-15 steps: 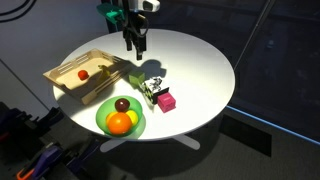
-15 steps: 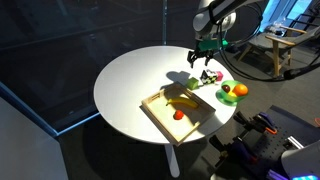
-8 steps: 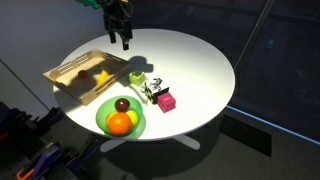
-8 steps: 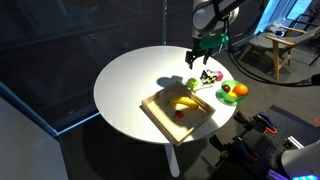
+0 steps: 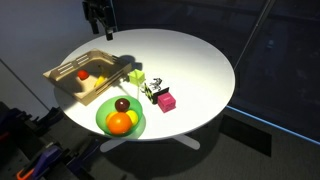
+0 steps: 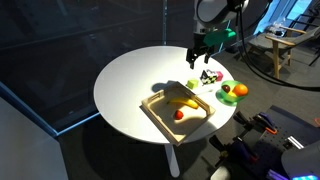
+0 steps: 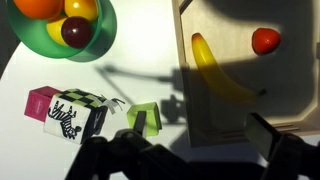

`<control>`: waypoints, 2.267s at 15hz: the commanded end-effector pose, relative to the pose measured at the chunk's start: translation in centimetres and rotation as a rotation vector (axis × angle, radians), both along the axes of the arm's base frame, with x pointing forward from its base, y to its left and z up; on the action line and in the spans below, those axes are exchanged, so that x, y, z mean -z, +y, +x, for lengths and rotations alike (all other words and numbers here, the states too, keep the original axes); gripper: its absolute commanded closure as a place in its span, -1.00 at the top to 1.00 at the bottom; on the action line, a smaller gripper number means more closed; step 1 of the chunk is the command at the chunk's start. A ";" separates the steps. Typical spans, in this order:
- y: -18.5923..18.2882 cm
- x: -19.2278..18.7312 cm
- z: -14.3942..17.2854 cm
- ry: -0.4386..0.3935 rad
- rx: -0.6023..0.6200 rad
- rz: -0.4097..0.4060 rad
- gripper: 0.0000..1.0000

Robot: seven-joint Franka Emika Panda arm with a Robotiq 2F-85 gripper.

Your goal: Pick up the block with the number one on it and put it on the table

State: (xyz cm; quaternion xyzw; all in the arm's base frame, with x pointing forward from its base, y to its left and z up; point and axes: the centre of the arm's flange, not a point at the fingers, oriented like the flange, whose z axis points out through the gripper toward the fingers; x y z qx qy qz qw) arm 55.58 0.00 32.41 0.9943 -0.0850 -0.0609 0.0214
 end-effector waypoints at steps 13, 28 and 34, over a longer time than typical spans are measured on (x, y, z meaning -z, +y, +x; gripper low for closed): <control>3.6 -10.1 -5.5 -0.013 -0.045 -0.007 1.00; 5.4 -13.6 -12.0 -0.074 -0.201 -0.007 1.00; 5.4 -13.5 -11.8 -0.062 -0.194 -0.012 1.00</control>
